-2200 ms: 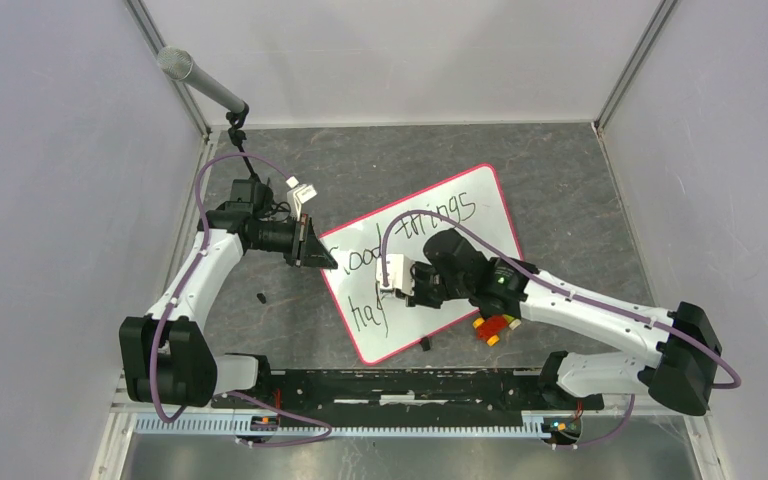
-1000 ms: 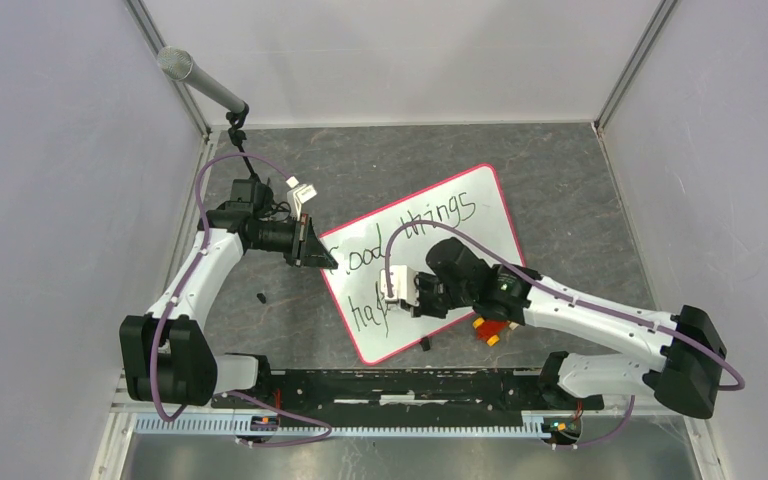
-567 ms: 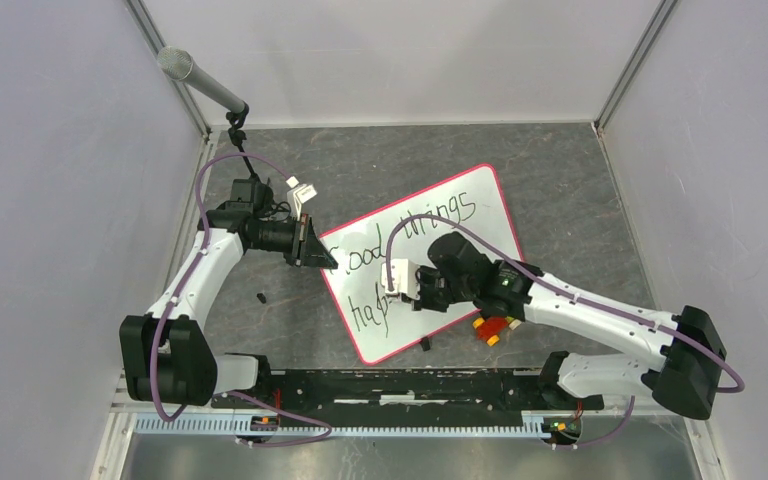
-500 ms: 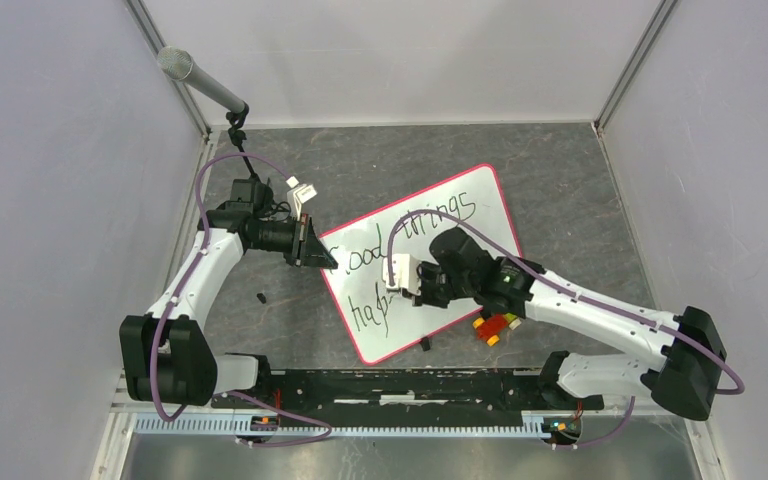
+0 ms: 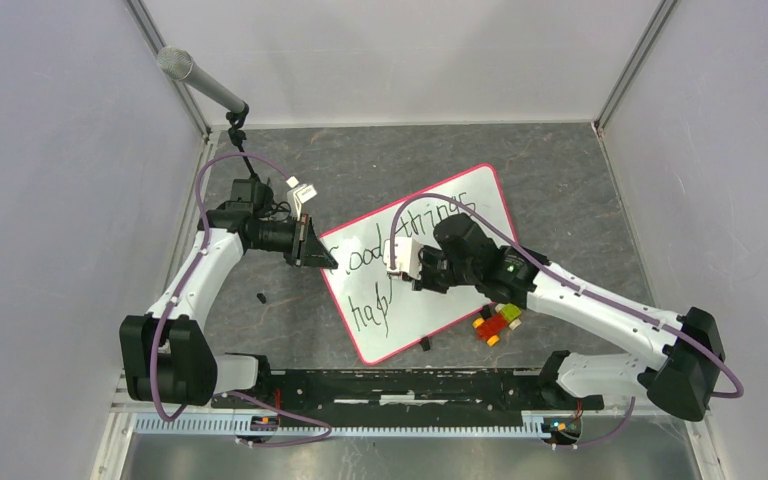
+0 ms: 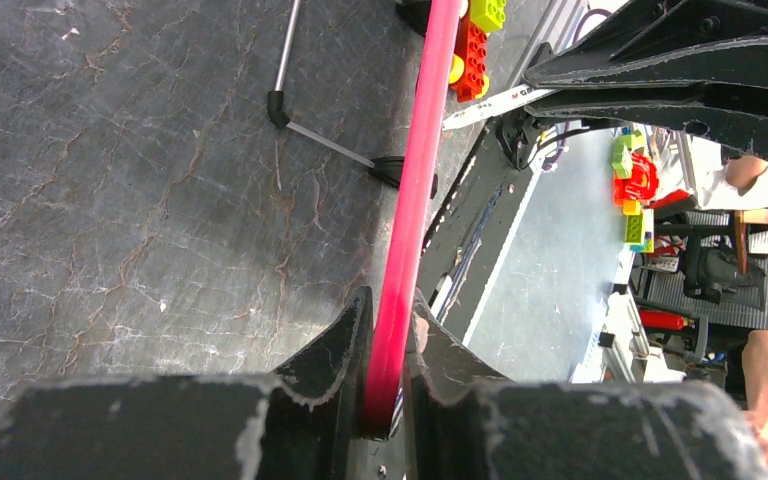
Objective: Write a sentence on the whiteboard
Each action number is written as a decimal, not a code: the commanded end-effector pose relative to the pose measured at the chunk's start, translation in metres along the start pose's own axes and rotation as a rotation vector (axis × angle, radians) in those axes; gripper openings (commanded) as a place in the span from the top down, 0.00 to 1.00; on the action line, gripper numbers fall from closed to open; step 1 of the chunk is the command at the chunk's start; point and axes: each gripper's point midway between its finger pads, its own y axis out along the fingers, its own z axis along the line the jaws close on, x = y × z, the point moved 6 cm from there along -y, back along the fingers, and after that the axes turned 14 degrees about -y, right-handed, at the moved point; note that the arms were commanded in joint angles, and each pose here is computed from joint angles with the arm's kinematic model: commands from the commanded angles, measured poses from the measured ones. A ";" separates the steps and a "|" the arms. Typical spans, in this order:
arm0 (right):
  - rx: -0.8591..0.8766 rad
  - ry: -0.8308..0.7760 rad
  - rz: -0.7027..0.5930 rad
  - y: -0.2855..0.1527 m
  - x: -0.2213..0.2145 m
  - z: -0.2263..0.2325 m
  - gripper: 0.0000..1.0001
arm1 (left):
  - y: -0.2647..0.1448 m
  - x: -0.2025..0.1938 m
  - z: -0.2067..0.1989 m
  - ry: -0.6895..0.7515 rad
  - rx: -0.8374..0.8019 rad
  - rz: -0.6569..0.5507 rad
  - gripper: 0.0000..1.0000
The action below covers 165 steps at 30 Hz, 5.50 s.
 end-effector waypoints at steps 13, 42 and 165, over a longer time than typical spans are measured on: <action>0.169 0.052 0.006 0.012 -0.028 0.062 1.00 | -0.001 0.013 0.008 0.082 0.077 -0.026 0.98; 0.042 0.021 -0.003 0.002 -0.005 0.014 1.00 | -0.002 0.011 0.007 0.082 0.080 -0.031 0.98; -0.021 0.058 0.006 -0.022 -0.025 -0.013 1.00 | 0.006 0.012 0.014 0.104 0.141 0.018 0.98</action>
